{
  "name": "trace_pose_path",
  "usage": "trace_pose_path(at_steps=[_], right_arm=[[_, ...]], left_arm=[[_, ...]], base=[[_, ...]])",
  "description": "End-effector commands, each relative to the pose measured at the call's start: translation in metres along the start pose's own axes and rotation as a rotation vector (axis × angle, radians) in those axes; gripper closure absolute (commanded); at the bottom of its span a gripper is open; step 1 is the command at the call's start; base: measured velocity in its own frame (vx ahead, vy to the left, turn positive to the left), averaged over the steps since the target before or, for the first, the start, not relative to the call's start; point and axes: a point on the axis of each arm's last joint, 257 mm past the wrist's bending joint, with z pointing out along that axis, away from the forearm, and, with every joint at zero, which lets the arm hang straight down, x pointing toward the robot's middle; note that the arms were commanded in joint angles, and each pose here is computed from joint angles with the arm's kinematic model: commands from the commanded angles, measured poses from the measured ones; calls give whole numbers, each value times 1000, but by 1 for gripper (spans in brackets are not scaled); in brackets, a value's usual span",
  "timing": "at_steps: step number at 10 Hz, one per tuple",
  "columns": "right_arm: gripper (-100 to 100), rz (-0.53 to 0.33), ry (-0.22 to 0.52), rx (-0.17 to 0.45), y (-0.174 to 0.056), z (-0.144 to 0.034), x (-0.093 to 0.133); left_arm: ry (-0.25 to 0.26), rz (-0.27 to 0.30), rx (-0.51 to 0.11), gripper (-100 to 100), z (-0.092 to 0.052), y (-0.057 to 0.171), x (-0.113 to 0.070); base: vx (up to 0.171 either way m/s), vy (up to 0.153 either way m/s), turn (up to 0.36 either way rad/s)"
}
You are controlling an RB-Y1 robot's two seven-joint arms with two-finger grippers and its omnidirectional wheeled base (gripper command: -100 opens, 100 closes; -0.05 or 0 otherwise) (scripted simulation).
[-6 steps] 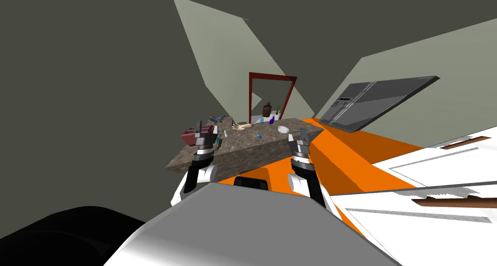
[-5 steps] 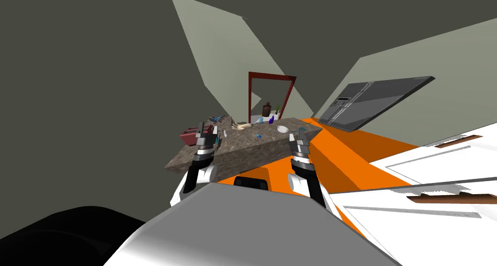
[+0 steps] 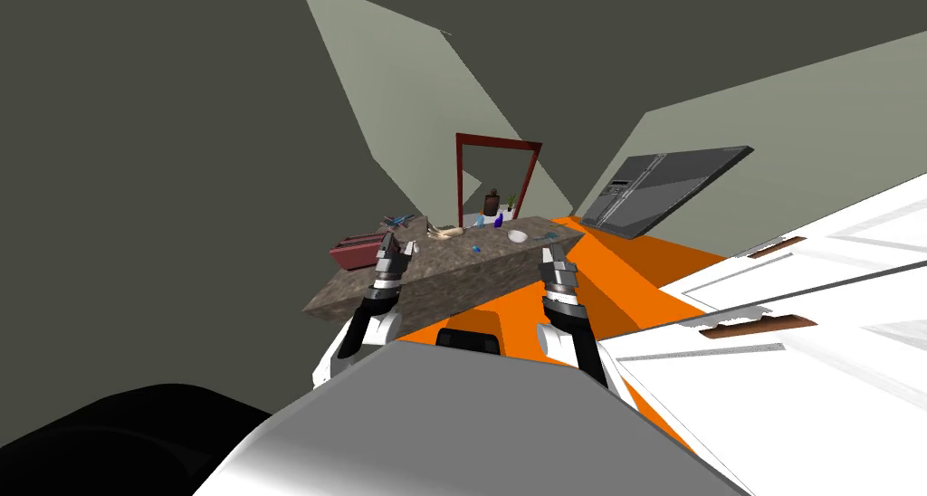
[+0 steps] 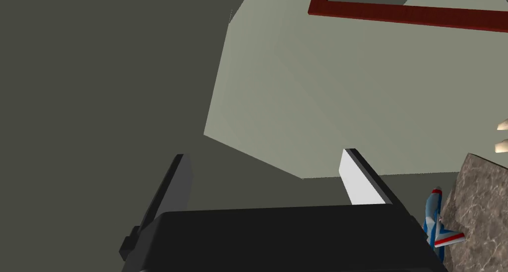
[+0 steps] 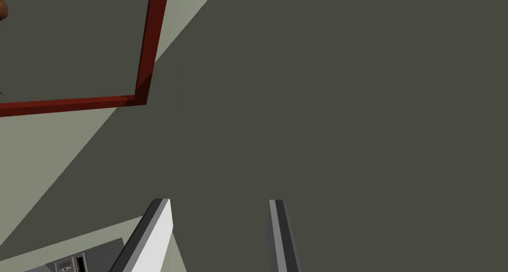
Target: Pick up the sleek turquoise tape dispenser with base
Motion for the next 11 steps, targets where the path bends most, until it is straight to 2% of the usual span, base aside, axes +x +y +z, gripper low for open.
trace_pose_path(at_steps=[1, 2, 3, 5, 6, 8, 9, 10, 11], right_arm=[[0, 0, 0, 0, 0, 0, 0], [0, 0, 0, 0, 0, 0, 0], [0, 0, 0, 0, 0, 0, 0], [0, 0, 0, 0, 0, 0, 0], [0, 0, 0, 0, 0, 0, 0], [0, 0, 0, 0, 0, 0, 0], [0, 0, 0, 0, 0, 0, 0], [0, 0, 0, 0, 0, 0, 0], [0, 0, 0, 0, 0, 0, 0]], left_arm=[[23, -23, -67, -100, -5, 21, 1], [38, -35, -113, -100, -10, 35, 2], [46, -31, -115, -100, -10, 35, 3], [68, -56, -217, -100, -24, 65, 2], [83, -48, -222, -100, -24, 65, 3], [104, -65, -337, -100, -42, 97, 0], [118, -56, -342, -100, -43, 98, 1], [120, -66, -402, -100, -54, 114, -2], [142, -52, -409, -100, -55, 114, -2]], base=[[-113, -60, -104], [-122, -65, -154], [-90, -41, -31], [-84, -42, -109], [-60, -40, -45], [-81, -57, -100], [-65, -41, -45], [-54, -38, -96], [-36, -26, -55]])
